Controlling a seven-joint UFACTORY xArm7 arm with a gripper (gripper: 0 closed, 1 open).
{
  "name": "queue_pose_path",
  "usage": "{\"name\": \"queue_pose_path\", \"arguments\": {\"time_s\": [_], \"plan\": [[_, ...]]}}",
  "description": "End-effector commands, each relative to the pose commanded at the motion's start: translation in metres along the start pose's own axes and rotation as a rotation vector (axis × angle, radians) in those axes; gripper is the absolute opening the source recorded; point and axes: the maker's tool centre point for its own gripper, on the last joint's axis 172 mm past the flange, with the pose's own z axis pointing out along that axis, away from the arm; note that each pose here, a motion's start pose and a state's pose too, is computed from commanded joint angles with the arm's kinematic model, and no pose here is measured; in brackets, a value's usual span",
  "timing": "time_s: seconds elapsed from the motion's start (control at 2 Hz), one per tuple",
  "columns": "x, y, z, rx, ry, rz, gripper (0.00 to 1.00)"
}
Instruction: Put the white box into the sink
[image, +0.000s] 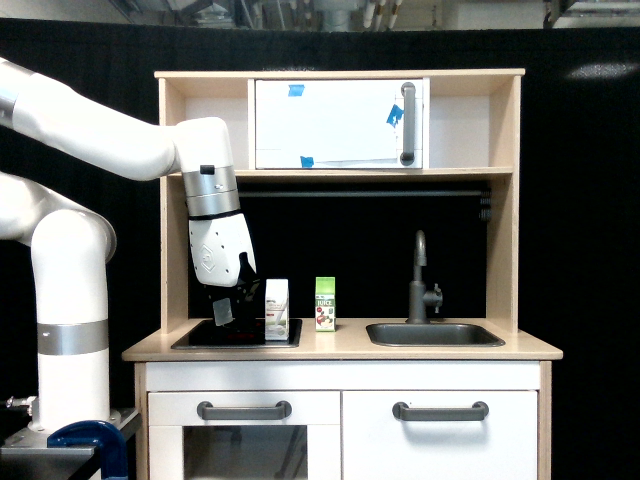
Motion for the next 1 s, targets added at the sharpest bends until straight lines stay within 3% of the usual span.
{"name": "queue_pose_path", "arguments": {"time_s": [0.5,1.0], "plan": [[0.008,0.024,0.008,0.107,0.009,-0.482,1.00],[0.021,0.006,-0.012,0.176,0.075,-0.679,1.00]]}}
